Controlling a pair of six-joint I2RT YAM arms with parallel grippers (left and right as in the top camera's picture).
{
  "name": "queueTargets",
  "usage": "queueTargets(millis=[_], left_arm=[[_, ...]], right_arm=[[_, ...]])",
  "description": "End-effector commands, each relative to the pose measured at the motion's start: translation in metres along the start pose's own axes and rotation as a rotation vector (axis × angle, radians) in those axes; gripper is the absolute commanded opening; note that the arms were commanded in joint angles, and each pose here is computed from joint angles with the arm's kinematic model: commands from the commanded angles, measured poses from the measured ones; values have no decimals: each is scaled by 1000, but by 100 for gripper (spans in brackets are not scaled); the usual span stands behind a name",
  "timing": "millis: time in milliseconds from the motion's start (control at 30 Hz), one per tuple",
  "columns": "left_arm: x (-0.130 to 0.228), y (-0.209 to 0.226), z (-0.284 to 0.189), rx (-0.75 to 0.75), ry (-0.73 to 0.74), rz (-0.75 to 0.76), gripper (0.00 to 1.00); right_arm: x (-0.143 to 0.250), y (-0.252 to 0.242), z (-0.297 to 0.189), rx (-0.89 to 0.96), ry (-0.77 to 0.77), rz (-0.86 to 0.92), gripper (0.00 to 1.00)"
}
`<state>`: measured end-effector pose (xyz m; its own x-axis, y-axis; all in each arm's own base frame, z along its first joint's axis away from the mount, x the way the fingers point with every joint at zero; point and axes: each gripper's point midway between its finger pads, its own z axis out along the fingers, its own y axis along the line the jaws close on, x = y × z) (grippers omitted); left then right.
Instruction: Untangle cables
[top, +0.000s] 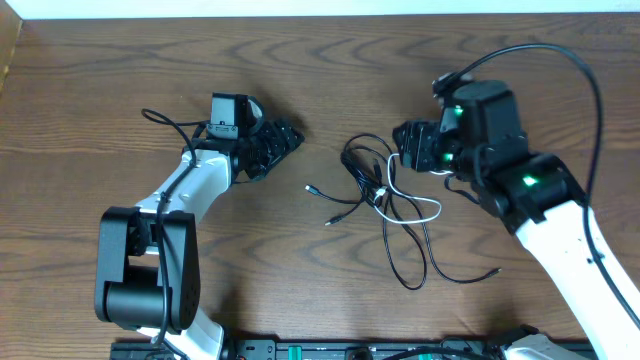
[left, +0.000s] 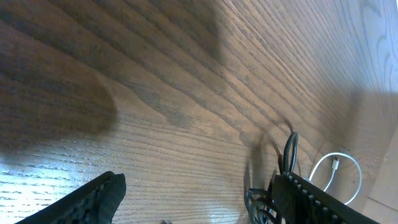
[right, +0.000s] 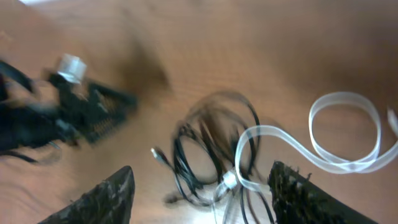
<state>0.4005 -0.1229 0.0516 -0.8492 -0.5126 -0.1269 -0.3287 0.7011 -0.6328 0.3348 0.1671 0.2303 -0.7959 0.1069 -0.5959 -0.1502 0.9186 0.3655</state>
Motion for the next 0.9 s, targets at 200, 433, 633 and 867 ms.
queueTargets(millis=[200,433,633,867], left_arm=[[-3,2,0,-10,-11,13,80],[-3,2,0,-10,-11,13,80],[-2,2,0,-12,-10,12,81],[-2,2,0,-12,-9,12,80]], right_arm=[[71,-14,30,29,341,1,58],[125,16,45,-138,568,-235,59],[166,13,54,-115,724,-400,66],[167,-19,76,156,706,-574,68]])
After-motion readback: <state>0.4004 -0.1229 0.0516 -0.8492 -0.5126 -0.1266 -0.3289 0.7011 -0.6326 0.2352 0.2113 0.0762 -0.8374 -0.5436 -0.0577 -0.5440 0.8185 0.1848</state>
